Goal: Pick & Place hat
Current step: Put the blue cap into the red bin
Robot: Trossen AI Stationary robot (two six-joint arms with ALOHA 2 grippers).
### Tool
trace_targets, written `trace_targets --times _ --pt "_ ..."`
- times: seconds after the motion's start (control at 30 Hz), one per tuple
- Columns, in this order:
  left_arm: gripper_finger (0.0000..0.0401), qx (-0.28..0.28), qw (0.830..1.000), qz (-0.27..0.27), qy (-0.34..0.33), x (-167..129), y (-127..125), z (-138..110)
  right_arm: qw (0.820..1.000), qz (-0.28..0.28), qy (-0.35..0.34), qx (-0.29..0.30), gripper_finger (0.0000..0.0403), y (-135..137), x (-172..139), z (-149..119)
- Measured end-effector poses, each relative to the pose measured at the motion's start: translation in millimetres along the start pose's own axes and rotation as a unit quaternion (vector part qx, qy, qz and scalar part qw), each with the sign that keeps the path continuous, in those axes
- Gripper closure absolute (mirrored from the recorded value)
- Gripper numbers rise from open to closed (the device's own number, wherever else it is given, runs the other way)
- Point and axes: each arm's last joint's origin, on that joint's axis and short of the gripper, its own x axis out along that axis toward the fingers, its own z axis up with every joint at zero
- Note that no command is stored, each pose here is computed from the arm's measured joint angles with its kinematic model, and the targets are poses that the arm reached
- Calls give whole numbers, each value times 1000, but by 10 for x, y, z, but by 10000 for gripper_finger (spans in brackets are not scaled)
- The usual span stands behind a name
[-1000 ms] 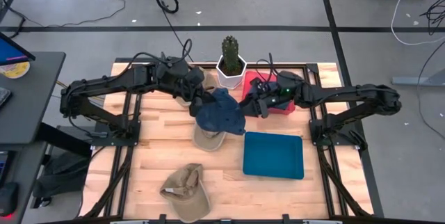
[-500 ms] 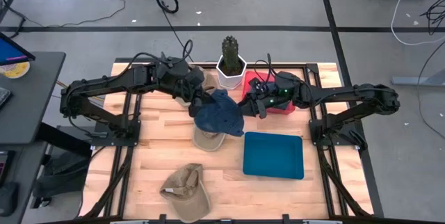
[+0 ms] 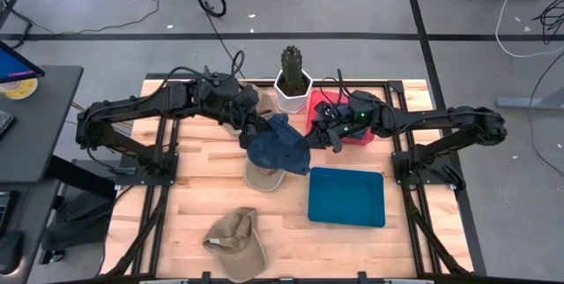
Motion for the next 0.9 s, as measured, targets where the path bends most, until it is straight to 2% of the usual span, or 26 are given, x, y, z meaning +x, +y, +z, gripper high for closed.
trace_targets --times 0.43,0.7,0.9 --pt "325 24 999 19 -8 -2 11 6 996 81 -31 -20 384 155 -16 96" --pt "236 40 998 42 -13 -2 21 6 996 82 -31 -18 384 158 -17 96" --pt "188 31 995 93 19 -9 75 -71 993 90 -66 -31 384 243 -137 178"
